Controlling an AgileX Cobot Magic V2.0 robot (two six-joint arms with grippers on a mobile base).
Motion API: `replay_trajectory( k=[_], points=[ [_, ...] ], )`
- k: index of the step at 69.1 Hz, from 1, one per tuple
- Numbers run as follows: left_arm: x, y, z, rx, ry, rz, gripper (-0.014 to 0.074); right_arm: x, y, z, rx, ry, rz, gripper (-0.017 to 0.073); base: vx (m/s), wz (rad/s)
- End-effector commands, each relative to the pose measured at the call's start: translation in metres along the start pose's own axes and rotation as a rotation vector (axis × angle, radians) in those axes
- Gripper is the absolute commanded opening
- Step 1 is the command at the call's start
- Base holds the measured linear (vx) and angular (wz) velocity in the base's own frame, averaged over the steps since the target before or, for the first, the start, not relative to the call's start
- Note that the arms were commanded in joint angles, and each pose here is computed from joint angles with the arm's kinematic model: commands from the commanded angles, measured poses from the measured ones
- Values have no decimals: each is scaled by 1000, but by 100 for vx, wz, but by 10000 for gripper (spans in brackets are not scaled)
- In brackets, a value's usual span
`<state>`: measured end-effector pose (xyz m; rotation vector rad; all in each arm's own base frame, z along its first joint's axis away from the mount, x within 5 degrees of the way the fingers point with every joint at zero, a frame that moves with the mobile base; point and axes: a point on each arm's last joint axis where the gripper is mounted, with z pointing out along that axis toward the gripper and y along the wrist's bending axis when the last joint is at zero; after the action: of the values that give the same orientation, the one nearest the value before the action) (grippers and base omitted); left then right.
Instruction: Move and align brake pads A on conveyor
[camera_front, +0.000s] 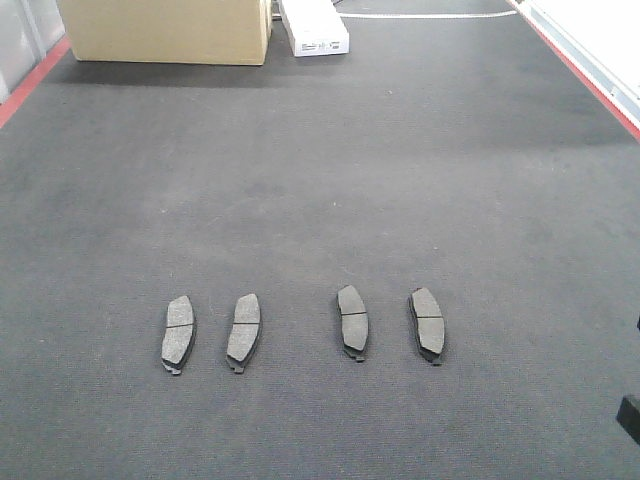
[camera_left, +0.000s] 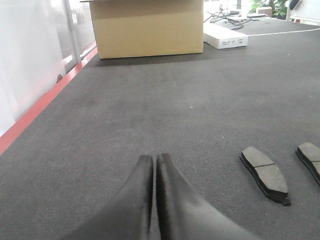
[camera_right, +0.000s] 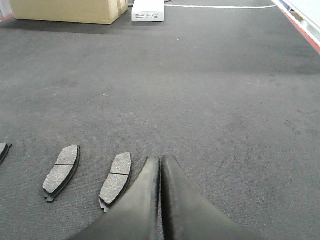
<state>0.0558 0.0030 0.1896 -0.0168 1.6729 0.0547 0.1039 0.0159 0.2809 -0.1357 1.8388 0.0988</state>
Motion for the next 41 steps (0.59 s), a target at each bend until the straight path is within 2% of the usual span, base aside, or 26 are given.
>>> replay_trajectory(
  k=[1,41],
  points=[
    [-11,0,-2,-1,-97,-12,-6,-16,0,-2,-5,-100,-11,-5,0,0],
    [-11,0,-2,-1,-97,-12,-6,-17,3,-4,-28,-121,-12,-5,0,0]
  ],
)
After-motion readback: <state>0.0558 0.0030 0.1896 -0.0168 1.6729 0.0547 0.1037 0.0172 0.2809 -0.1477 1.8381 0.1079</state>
